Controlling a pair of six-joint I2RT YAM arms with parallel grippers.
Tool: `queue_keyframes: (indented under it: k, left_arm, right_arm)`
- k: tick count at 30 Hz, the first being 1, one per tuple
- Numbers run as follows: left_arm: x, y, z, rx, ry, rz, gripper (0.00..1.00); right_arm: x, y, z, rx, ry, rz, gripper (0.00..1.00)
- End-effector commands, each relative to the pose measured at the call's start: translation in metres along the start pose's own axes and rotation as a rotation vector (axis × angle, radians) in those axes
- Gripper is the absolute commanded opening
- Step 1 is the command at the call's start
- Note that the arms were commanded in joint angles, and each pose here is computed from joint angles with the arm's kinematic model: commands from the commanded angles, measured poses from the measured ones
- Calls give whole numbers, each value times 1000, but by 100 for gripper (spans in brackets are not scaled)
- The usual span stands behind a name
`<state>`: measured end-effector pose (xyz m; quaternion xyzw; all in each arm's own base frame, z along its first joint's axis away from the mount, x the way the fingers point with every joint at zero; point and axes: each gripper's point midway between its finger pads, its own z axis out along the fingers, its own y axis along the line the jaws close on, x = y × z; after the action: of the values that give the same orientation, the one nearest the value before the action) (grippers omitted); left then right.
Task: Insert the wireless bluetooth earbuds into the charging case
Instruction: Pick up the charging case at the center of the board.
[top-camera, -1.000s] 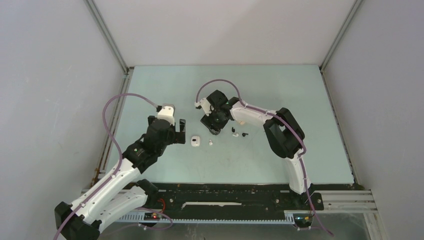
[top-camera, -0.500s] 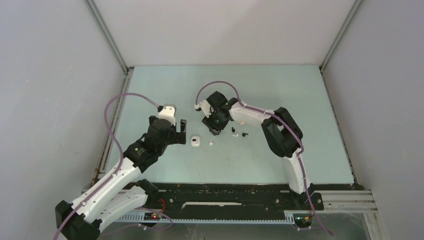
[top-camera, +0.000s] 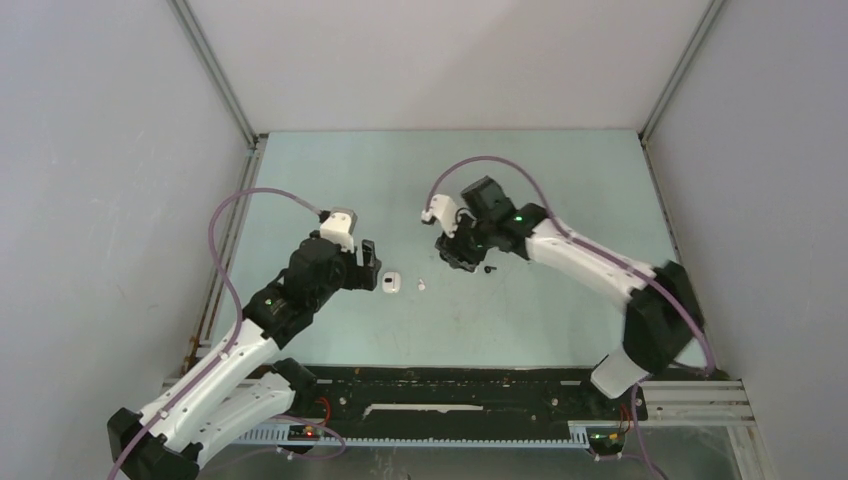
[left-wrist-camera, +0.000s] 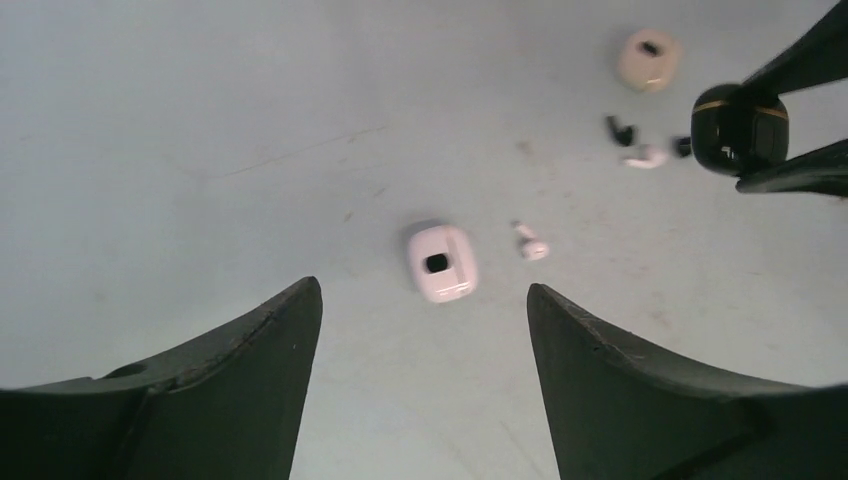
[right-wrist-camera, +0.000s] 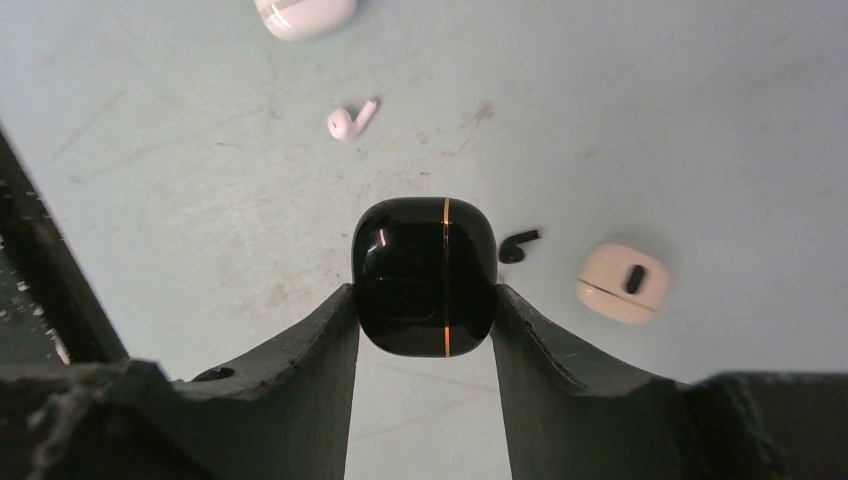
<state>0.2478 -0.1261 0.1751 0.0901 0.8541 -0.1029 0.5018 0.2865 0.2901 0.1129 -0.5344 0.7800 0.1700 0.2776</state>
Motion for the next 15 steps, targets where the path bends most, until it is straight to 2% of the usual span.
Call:
queue_keyframes:
  k: [1,6,7,11,15]
  left_arm:
    - [-46,-60,-21,322,-124,-105,80]
    - [-74,-127,-45,701,-146,-243,71]
    - [-72,-135,-45,740,-113,-267,69]
    - [-77,-157,-41,815,-64,-291,68]
    - [-73,-163,-31,808,-24,-324,66]
  right_arm:
    - [-32,1,-60,33,-214,-136,28]
    - [-29,12,-86,52,-294,-213,29]
    - [-29,14,-91,58,-307,-240,29]
    - [-25,16,-100,81,-321,-273,29]
    - [-28,23,-106,65,-347,-293,29]
